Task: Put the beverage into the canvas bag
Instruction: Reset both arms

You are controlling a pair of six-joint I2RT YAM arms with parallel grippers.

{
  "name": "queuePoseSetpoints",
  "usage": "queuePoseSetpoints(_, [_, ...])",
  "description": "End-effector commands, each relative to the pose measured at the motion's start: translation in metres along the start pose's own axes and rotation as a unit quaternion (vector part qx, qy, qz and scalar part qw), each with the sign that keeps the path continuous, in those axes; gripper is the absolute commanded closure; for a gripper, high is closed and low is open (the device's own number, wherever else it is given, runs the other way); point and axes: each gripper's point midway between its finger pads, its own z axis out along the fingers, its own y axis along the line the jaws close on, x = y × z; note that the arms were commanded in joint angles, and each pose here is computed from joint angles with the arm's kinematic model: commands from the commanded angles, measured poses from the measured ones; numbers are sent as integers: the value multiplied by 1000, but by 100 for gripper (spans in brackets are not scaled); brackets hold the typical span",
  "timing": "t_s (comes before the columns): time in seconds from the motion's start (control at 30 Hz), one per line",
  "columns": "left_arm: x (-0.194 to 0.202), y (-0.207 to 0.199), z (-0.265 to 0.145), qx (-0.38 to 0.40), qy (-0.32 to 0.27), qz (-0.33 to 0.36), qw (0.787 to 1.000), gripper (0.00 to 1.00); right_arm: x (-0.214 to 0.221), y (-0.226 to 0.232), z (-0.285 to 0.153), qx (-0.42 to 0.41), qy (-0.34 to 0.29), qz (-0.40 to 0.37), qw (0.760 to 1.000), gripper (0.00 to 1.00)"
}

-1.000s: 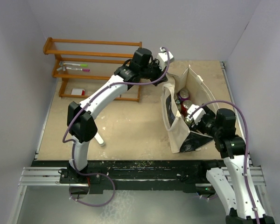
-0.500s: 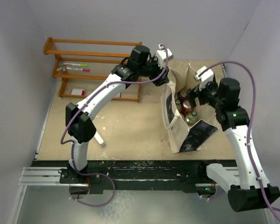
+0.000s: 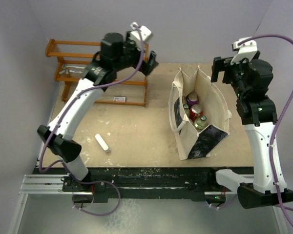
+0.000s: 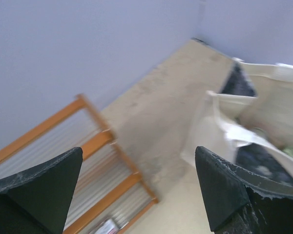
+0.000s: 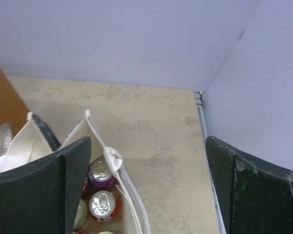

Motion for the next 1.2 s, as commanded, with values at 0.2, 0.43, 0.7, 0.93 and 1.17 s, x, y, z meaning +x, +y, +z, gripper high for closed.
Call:
queuePoseSetpoints(0.2, [24, 82, -81, -158, 67, 43, 984, 1, -15, -24, -17, 61, 23, 39, 997, 0])
queuePoseSetpoints(0.43, [50, 78, -120, -178, 120, 48, 975, 1, -27, -23, -34, 34, 12, -18, 999, 0])
queuePoseSetpoints(0.7, [19, 91, -181, -227, 65, 52, 970, 1, -36, -3, -57, -50, 22, -71, 996, 0])
queuePoseSetpoints(0.93, [9, 92, -187, -246, 13, 50, 968, 1, -52, -23, -72, 18, -45, -19, 999, 0])
queuePoseSetpoints(1.17, [39, 87, -168, -233, -22, 35, 972, 1, -28, -40, -73, 72, -41, -6, 997, 0])
